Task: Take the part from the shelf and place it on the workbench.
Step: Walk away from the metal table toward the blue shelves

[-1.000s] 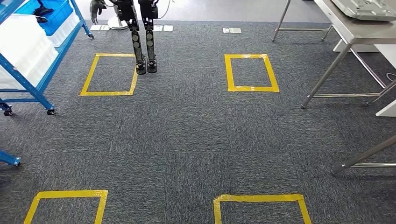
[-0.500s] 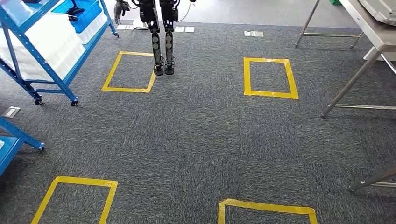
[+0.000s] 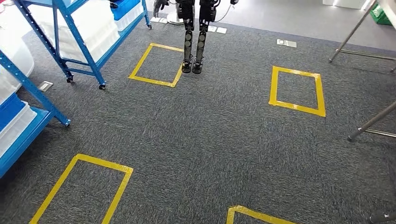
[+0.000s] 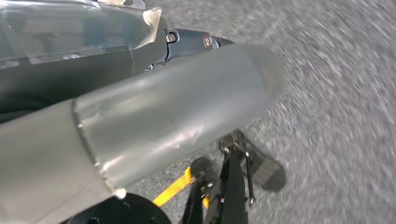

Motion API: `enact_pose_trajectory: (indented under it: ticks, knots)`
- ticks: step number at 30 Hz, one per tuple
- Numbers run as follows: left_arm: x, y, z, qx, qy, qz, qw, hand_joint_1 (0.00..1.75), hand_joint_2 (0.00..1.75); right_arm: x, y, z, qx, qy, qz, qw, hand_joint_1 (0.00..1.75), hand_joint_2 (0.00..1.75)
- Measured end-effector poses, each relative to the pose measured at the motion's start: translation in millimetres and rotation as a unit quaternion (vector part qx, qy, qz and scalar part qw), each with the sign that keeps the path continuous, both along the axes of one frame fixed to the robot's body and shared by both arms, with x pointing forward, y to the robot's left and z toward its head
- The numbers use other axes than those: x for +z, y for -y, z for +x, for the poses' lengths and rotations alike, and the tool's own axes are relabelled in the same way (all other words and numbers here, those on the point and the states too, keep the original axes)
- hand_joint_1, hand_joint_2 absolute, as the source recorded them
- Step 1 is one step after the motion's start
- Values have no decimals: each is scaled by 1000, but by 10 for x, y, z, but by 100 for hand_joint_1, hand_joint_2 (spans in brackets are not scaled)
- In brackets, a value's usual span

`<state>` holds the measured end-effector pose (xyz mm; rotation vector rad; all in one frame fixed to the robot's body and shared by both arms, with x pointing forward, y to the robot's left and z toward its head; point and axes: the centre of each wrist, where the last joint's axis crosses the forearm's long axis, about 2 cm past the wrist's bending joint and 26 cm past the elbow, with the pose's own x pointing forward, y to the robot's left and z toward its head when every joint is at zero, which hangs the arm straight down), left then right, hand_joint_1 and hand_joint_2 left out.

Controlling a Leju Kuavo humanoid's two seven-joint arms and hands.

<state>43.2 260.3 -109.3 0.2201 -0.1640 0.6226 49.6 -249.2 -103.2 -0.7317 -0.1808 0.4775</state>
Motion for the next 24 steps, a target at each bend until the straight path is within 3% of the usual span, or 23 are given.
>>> enact_pose_trajectory:
  ticks: [12,24]
  knots:
    - [1,96,-60,53,-5,-8,999,0,0,7,-25,46,14,6,4,1000,0,0]
    - [-2,106,-91,56,0,-12,998,0,0,6,-11,52,18,11,5,1000,0,0]
